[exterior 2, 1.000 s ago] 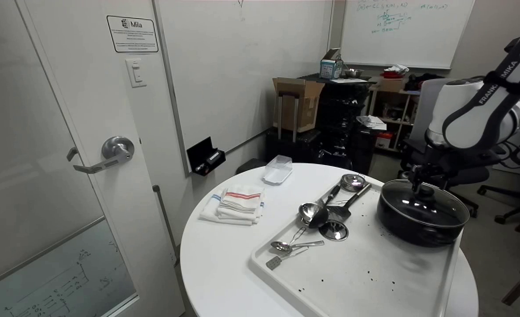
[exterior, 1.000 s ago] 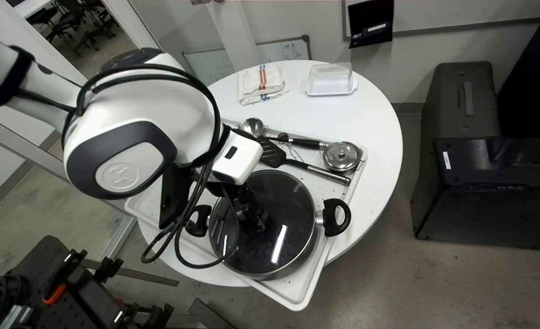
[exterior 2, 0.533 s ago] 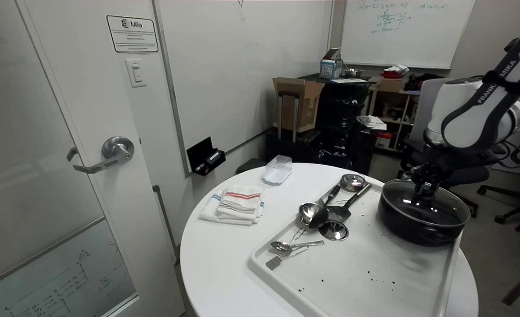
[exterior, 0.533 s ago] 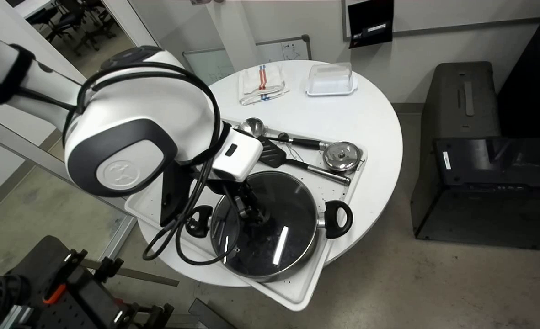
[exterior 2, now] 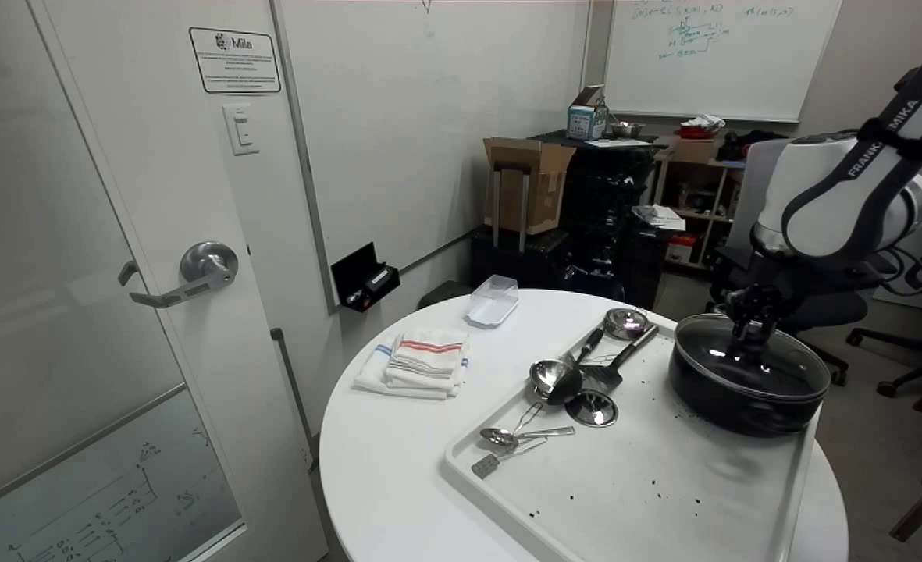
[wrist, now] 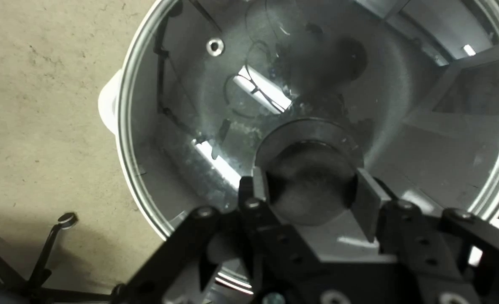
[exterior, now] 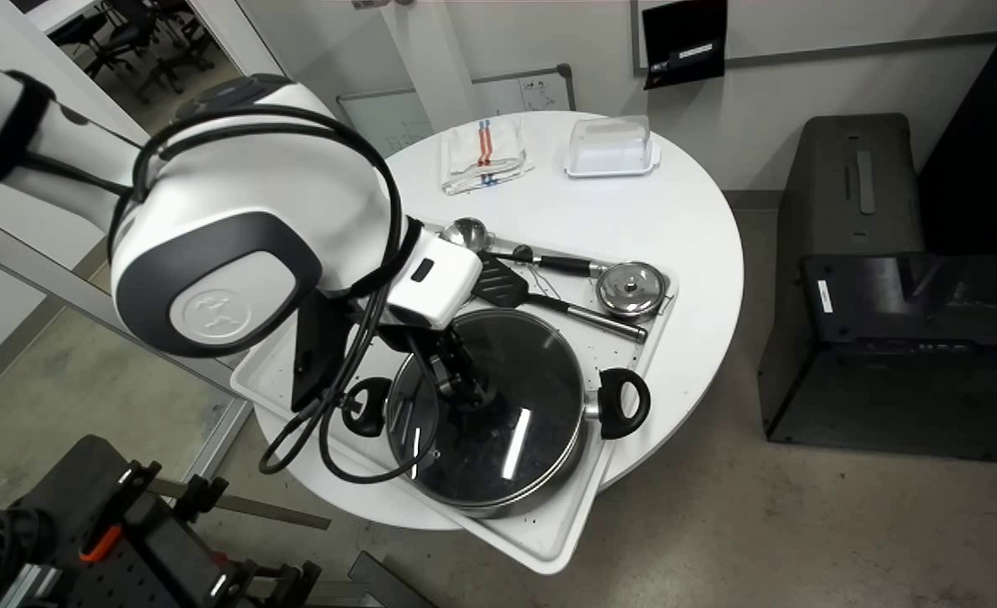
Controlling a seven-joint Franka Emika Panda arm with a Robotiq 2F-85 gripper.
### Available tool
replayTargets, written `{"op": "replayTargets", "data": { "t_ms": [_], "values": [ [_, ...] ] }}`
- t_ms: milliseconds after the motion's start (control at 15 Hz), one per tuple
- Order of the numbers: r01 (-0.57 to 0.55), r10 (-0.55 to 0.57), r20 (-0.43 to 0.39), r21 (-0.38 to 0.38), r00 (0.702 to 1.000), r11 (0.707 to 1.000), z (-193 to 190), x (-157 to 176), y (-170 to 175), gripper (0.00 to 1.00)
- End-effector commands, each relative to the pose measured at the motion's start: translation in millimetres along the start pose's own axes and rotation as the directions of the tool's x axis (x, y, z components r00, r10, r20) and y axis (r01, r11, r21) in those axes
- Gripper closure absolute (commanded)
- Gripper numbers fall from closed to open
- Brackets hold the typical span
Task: Remove the glass lid from the black pot and put it on the white tray
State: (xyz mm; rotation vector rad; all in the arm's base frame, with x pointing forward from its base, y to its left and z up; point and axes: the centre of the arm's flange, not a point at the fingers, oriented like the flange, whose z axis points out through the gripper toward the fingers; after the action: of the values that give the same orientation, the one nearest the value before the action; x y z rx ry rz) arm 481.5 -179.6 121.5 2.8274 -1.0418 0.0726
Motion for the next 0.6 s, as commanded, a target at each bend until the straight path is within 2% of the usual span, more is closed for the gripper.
{"op": "replayTargets", "data": {
  "t_ms": [0,267,533],
  "values": [
    [-0.003,0.004,-0.037,0.043,0.999,0.999,-43,-6,-2,0.75],
    [0.034,-0.029,-0.073,0.062,0.997,0.997,-68,-7,-16,0.75],
    [0.113,-0.106,-0.101,0.066,0.989,0.991,-82,-16,-49,0.75]
  ]
}}
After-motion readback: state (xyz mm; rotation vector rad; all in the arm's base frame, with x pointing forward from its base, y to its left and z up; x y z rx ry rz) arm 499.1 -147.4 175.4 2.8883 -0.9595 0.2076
